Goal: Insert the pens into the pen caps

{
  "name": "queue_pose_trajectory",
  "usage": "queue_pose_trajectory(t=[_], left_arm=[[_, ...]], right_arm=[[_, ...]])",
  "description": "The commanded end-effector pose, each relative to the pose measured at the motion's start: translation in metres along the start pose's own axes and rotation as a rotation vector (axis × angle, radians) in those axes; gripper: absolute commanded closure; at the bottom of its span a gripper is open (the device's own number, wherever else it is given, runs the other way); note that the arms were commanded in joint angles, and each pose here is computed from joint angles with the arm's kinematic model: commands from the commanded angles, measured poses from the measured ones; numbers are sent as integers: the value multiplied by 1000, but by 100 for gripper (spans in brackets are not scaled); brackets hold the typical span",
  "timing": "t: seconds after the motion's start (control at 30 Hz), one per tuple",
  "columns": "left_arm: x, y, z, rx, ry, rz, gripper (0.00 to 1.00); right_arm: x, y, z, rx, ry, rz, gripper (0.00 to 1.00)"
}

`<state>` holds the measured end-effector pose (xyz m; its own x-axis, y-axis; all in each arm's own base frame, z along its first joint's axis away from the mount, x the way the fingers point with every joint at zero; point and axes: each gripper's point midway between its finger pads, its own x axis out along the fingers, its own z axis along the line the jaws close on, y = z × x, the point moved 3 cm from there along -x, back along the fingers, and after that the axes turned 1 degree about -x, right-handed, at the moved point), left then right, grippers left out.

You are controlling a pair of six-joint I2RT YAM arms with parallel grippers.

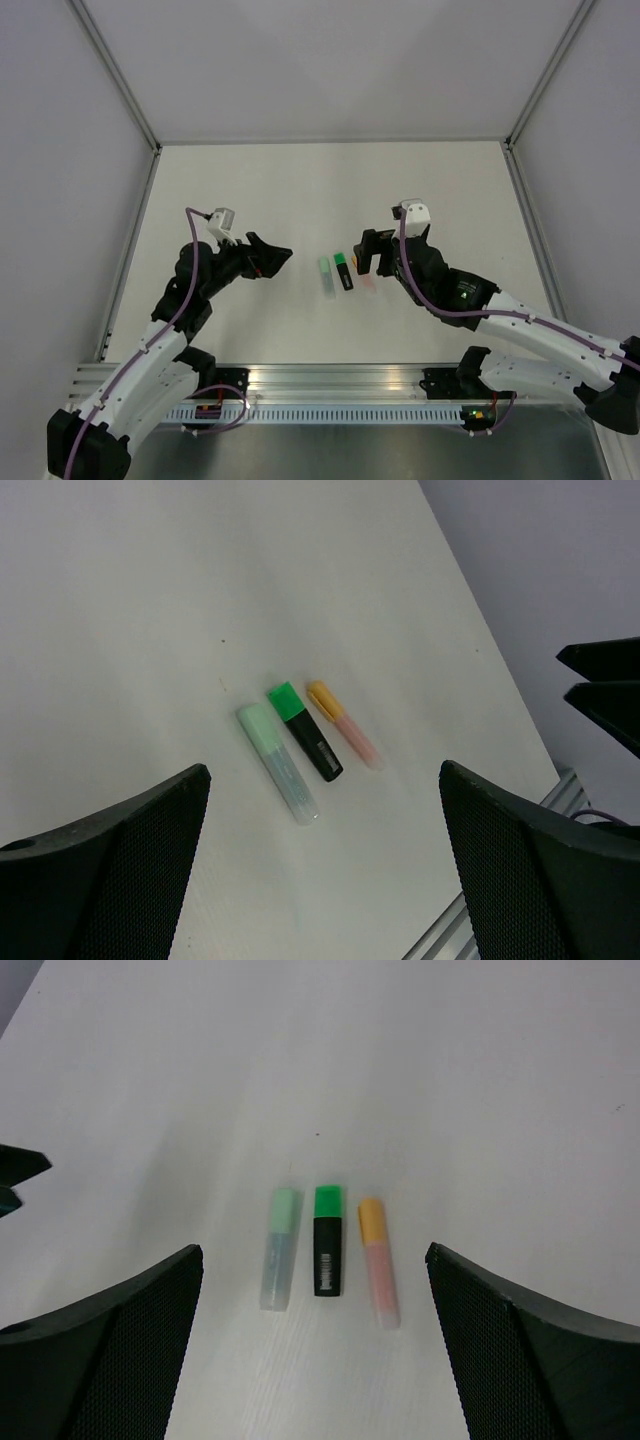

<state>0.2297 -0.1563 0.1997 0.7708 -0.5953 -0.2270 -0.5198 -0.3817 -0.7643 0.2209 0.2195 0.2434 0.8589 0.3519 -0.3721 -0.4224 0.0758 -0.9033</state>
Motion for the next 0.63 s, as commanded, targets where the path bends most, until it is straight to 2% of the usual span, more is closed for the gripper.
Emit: queue_pose_trajectory(t=[0.0, 0.2, 0.37, 0.6], left_arm=[[-9, -11, -25, 119, 158, -57, 0], [-13, -10, -33, 153, 211, -69, 0], [-12, -5, -44, 164, 281, -40, 0], [-12, -4, -44, 171, 282, -37, 0]], right_arm=[[1, -9, -21, 25, 85, -141, 2], [-11, -10, -30, 111, 93, -179, 2], [-11, -9, -37, 96, 135, -187, 2], [-9, -7, -38, 77, 140, -182, 2]])
